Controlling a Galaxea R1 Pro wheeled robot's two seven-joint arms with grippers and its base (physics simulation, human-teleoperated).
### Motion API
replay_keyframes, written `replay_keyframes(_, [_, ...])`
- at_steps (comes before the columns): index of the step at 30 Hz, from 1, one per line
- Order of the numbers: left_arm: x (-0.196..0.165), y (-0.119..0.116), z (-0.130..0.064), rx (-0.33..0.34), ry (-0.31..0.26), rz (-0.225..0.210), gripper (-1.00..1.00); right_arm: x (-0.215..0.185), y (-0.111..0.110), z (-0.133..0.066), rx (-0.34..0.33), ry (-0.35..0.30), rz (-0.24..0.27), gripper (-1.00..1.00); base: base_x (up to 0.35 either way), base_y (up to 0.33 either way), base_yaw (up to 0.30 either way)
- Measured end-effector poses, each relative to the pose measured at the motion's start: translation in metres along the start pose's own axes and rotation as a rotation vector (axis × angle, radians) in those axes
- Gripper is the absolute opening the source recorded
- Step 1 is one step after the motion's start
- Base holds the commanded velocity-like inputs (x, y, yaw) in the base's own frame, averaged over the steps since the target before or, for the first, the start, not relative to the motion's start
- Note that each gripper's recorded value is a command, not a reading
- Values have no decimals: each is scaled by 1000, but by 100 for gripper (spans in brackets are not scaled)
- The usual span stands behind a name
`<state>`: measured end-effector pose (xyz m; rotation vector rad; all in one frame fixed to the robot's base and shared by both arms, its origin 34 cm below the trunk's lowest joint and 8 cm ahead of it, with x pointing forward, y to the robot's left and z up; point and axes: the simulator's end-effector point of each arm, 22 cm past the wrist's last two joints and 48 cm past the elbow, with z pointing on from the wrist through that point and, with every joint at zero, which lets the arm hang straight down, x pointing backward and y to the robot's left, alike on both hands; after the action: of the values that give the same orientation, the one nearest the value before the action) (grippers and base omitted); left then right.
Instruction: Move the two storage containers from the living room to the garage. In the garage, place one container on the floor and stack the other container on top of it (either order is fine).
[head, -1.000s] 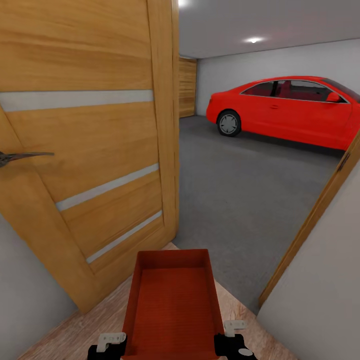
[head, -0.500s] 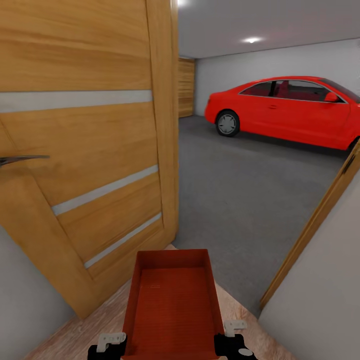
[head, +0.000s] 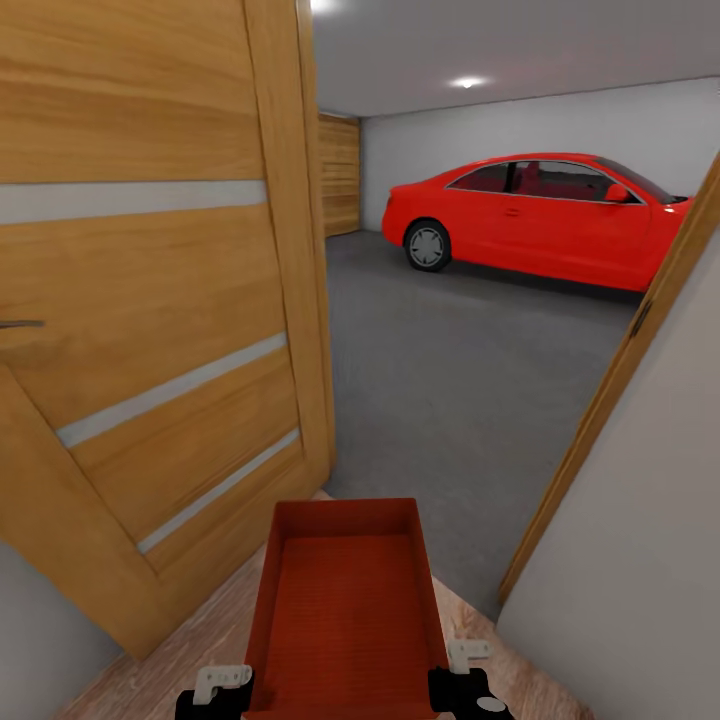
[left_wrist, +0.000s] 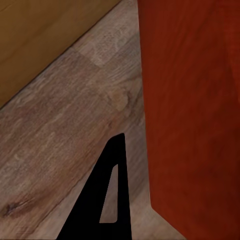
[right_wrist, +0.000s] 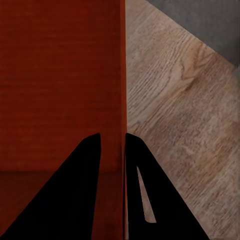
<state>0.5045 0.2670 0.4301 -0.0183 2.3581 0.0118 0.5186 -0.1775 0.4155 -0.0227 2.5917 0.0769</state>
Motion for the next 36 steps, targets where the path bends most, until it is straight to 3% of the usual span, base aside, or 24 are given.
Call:
replay_keyframes(13, [0,0,0,0,0,0,-100,0,0,0,0,0,0,-100,78,42,-12])
replay_keyframes(26, [0,0,0,0,0,-1,-100,0,0,0,0,0,0,-100,2,6,-224])
replay_keyframes(36, [0,0,0,0,0,0,-100,0,0,0,-1,0,0,-100,4,247,-47])
